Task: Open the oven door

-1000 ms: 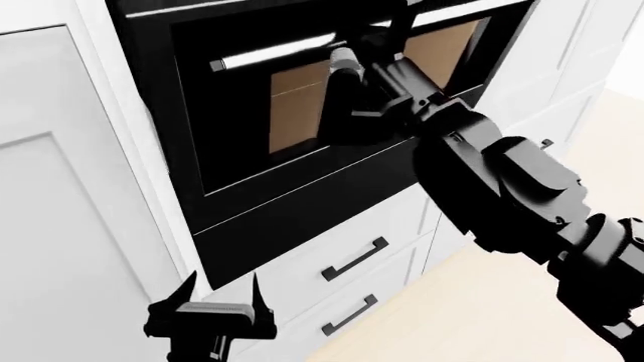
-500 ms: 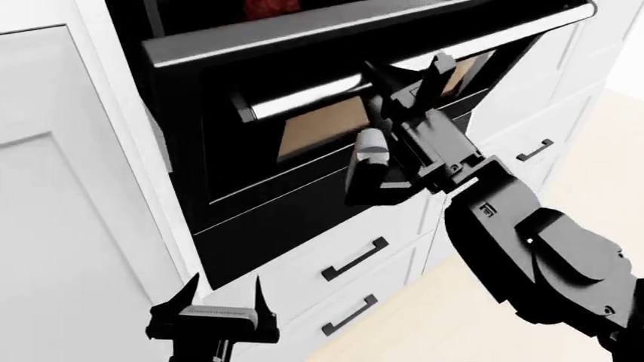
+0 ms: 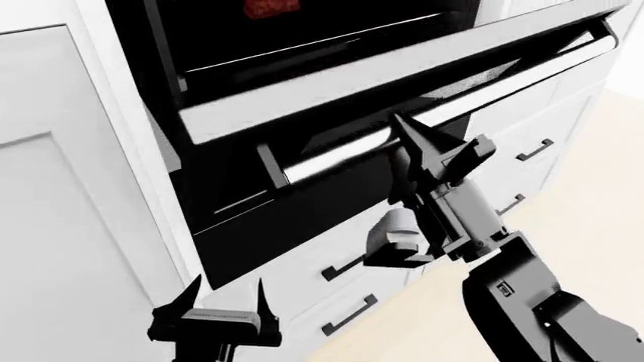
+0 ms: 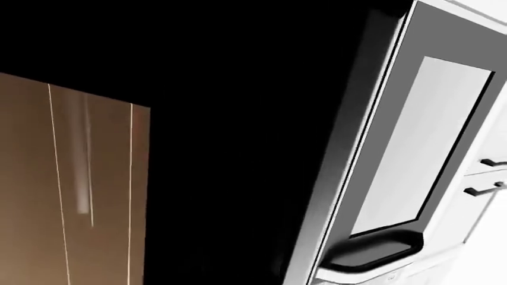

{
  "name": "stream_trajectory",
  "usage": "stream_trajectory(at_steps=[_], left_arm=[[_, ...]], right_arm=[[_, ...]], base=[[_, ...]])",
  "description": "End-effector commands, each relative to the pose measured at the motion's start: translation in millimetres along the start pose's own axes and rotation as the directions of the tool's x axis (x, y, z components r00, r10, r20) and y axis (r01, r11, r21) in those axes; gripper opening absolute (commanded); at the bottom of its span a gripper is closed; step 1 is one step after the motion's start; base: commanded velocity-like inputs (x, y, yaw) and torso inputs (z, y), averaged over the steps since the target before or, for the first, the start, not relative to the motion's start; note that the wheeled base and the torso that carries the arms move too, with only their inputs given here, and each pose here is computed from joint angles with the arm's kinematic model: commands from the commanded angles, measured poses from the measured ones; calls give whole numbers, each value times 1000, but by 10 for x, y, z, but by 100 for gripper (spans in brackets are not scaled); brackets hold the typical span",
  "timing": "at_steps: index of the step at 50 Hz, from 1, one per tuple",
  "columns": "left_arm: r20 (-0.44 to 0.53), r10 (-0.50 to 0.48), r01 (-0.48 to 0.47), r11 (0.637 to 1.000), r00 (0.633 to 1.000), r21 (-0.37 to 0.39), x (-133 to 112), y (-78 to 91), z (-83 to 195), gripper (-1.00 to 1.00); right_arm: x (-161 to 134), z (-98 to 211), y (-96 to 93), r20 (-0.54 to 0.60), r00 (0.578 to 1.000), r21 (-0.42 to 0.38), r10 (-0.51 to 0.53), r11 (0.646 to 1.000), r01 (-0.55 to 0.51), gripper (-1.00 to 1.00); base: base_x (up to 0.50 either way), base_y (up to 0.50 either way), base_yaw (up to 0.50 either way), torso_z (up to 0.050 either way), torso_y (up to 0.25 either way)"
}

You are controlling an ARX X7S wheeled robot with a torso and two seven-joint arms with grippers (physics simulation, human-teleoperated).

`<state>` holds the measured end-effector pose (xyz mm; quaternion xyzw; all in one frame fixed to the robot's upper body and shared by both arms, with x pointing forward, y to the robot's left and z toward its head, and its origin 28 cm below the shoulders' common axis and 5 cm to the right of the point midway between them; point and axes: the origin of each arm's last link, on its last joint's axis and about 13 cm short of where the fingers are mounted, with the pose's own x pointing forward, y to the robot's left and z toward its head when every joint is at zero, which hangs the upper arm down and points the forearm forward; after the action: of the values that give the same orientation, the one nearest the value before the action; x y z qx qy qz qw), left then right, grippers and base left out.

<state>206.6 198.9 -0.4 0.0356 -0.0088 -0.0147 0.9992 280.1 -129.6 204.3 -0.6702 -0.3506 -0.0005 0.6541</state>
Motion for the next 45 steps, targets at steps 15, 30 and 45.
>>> stream_trajectory(at_steps=[15, 30, 45], left_arm=[[4, -4, 4, 1000, 1000, 4, -54, 1, 11, 100], [4, -6, 6, 1000, 1000, 7, -74, 0, 7, 100], [3, -7, 7, 1000, 1000, 10, -52, -12, 5, 100]], right_arm=[[-477, 215, -63, 51, 899, -90, -435, 895, 438, -100], [-803, 216, 328, -22, 875, -47, -483, 875, 482, -100], [-1051, 227, 776, -75, 883, -9, -463, 886, 464, -100]], base=[[-2, 2, 0, 1, 5], [-4, 3, 0, 1, 5], [-5, 2, -4, 1, 5]])
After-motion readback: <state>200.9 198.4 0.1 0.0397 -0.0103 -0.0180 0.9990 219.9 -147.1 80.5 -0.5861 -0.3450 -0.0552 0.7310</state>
